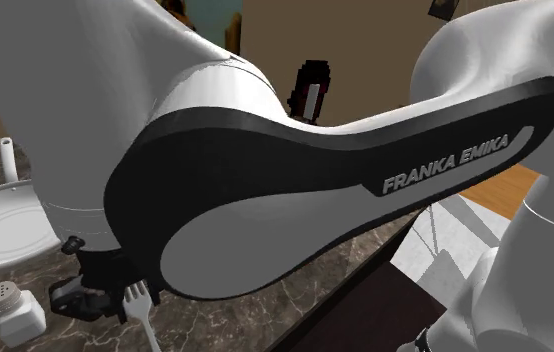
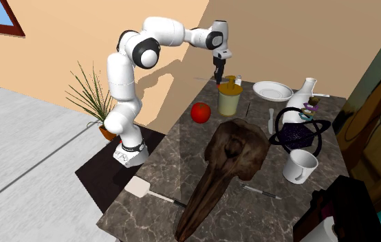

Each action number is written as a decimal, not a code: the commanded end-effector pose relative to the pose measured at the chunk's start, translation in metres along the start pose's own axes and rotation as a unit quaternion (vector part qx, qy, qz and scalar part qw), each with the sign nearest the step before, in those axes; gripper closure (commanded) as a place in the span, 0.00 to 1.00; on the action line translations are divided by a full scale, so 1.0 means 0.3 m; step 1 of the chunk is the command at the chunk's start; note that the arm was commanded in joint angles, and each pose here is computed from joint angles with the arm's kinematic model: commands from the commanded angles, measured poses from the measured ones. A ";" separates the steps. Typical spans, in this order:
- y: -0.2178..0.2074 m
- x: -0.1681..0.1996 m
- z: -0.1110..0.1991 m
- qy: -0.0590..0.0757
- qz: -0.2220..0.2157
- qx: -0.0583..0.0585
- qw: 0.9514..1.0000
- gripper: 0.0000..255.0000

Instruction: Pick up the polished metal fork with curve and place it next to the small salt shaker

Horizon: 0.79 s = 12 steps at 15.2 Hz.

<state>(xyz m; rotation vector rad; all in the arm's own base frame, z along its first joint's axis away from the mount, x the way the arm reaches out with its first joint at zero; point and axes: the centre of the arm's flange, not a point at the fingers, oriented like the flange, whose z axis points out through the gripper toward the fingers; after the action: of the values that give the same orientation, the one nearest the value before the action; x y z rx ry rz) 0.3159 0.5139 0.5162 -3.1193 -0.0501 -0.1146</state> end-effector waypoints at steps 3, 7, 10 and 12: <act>0.001 -0.005 0.072 0.000 0.000 0.000 1.000 1.00; 0.002 -0.010 0.142 0.000 0.000 0.000 1.000 1.00; 0.003 -0.014 0.194 0.000 0.000 0.000 1.000 1.00; 0.004 -0.017 0.231 0.000 0.000 0.000 1.000 1.00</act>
<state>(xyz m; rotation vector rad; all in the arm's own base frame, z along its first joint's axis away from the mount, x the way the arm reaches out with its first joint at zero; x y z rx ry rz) 0.3158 0.5156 0.4524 -3.1193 -0.0501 -0.1144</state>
